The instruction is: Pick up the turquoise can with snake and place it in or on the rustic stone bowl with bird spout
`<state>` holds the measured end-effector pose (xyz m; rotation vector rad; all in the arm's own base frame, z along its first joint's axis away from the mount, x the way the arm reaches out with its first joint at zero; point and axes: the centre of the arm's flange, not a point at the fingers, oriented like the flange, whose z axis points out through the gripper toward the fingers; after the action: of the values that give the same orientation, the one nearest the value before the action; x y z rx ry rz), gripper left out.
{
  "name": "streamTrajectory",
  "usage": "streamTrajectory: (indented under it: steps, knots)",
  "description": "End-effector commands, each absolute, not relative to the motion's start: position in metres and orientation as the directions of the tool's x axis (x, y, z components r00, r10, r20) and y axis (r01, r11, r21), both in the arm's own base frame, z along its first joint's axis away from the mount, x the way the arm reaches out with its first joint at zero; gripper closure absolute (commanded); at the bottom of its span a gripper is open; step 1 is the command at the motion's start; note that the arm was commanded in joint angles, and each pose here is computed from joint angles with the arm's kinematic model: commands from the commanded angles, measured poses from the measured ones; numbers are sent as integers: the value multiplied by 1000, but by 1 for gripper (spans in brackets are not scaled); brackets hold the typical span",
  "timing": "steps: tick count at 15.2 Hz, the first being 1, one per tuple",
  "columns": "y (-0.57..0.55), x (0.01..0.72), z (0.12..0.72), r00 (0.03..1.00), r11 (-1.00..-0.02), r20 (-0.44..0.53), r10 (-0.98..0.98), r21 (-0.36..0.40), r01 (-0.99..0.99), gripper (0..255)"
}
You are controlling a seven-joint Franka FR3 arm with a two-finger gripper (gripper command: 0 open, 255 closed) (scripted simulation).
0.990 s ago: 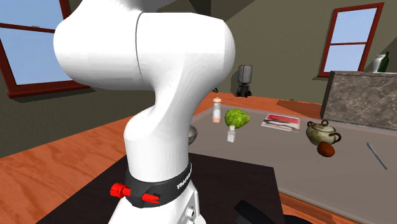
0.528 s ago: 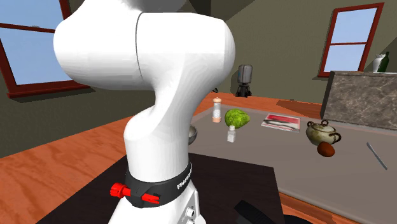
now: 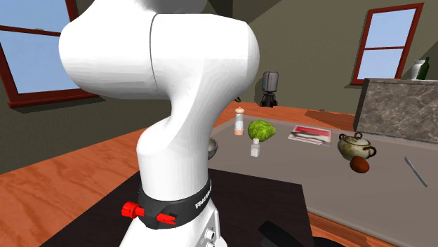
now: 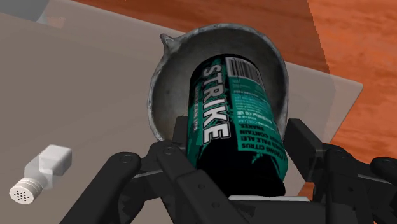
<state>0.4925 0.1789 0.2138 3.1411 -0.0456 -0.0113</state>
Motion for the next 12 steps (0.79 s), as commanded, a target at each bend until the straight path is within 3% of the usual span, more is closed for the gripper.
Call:
streamTrajectory:
  steps: [1, 2, 7, 12]
  knots:
    - [179, 493, 214, 1000, -1000, -7, -29, 0, -29, 255]
    - [179, 493, 214, 1000, -1000, -7, -29, 0, -29, 0]
    - [179, 493, 214, 1000, -1000, -7, -29, 0, -29, 0]
    - [179, 493, 264, 1000, -1000, -7, -29, 0, -29, 0]
